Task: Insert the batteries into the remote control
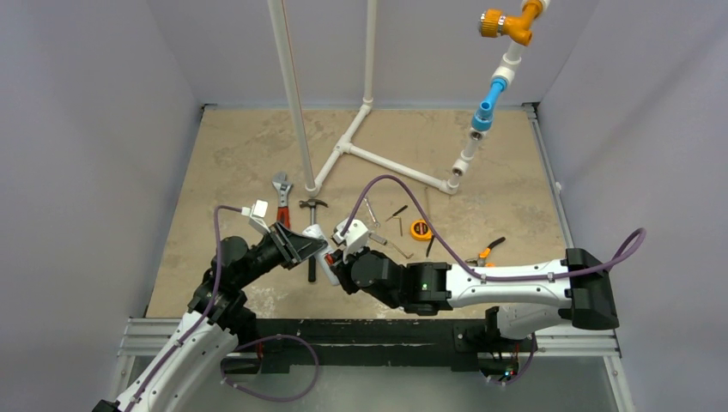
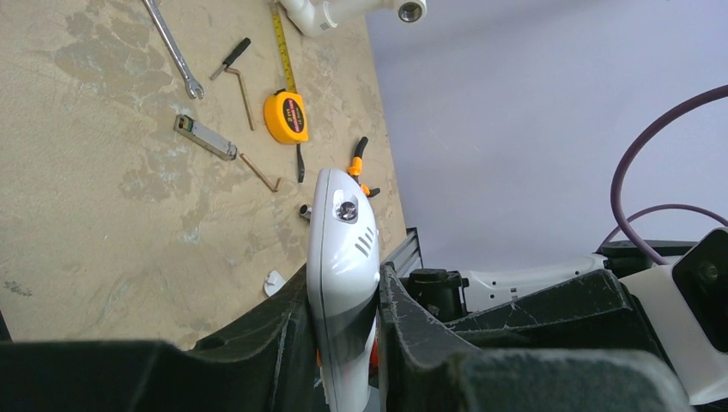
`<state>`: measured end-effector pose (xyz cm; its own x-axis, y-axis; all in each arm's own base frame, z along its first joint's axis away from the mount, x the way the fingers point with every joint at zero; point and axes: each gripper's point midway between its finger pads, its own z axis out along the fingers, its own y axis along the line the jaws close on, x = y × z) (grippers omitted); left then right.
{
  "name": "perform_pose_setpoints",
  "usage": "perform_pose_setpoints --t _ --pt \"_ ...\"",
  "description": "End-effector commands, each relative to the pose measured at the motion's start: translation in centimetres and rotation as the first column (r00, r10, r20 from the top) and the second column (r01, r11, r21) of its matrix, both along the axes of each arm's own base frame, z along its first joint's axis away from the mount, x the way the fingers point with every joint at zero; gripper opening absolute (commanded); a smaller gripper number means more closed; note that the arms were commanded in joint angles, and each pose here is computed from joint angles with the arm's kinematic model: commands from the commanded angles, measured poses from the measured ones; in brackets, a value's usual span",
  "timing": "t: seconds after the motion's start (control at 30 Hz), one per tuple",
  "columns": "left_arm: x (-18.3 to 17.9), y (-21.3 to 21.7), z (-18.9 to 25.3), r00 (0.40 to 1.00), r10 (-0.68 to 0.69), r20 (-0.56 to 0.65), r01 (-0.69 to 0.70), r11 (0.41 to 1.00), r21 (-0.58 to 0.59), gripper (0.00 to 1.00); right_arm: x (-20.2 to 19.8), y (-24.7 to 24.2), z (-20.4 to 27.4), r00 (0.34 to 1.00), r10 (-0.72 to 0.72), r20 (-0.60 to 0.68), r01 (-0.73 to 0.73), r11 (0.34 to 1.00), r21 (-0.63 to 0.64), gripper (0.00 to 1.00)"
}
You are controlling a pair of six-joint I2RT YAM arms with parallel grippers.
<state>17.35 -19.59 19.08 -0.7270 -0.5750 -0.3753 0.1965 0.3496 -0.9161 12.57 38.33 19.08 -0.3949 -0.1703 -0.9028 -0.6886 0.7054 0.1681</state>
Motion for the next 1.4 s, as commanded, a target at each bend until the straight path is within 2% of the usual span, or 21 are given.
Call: perform_pose_setpoints --t 0.0,0.63,0.93,1.37 --pt "-0.1 -0.3 2.3 0.997 -0.016 0.07 0.02 0.998 -0.061 0.0 0.3 0.3 2.0 0.999 -0.02 0.032 0.02 1.0 0.022 0.17" --pt "-0.2 -0.4 2.1 0.997 -0.027 0.068 0.032 0.998 -0.062 0.0 0.4 0.0 3.9 0.998 -0.024 0.057 0.02 0.997 0.081 0.17" --pt "-0.3 -0.5 2.0 0.998 -0.031 0.063 0.035 0.997 -0.067 0.0 0.4 -0.1 4.1 0.998 -0.028 0.062 0.022 0.995 0.095 0.05" --pt "-0.3 -0.6 2.0 0.998 -0.036 0.056 0.04 0.996 -0.085 0.0 0.7 -0.4 4.9 0.996 -0.047 0.077 0.035 0.988 0.149 0.04"
